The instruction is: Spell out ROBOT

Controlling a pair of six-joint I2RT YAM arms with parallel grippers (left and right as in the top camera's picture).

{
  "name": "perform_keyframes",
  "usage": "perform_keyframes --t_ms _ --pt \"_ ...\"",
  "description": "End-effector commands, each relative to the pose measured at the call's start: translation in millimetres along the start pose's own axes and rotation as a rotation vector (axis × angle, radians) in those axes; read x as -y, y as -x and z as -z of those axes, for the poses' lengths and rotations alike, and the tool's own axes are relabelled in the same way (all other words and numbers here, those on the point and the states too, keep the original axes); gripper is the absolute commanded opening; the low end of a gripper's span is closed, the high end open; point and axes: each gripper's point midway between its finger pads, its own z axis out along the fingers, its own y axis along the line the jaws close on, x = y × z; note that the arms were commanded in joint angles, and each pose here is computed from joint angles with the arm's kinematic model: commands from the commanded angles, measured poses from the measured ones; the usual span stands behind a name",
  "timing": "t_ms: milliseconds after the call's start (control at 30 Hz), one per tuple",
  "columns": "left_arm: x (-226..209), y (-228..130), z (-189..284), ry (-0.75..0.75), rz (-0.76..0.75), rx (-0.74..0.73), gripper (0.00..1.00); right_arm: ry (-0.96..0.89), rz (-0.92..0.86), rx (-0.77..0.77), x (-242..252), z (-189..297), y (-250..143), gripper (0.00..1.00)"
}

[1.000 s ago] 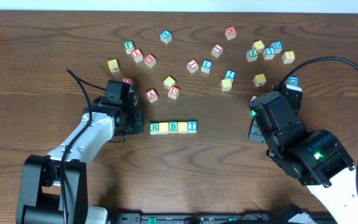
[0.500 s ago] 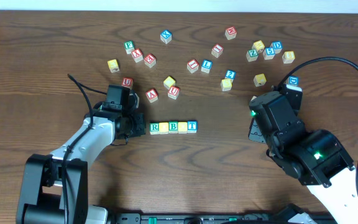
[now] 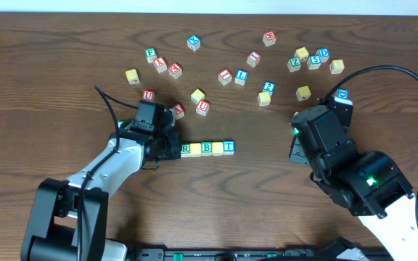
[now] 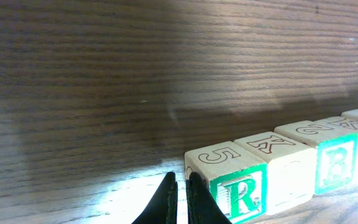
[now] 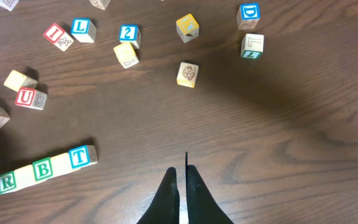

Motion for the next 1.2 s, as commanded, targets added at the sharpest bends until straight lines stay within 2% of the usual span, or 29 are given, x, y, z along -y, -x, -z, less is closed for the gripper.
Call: perform_keyframes --t_ms 0,1167 --pt "1 -4 -1 -0.006 0.005 -0.009 0.07 0.007 -0.004 0.03 1 7 8 0.01" --pt "16 -6 -4 -0.035 -0.036 -0.008 0.07 0.007 -0.005 0.031 1 7 9 0.01"
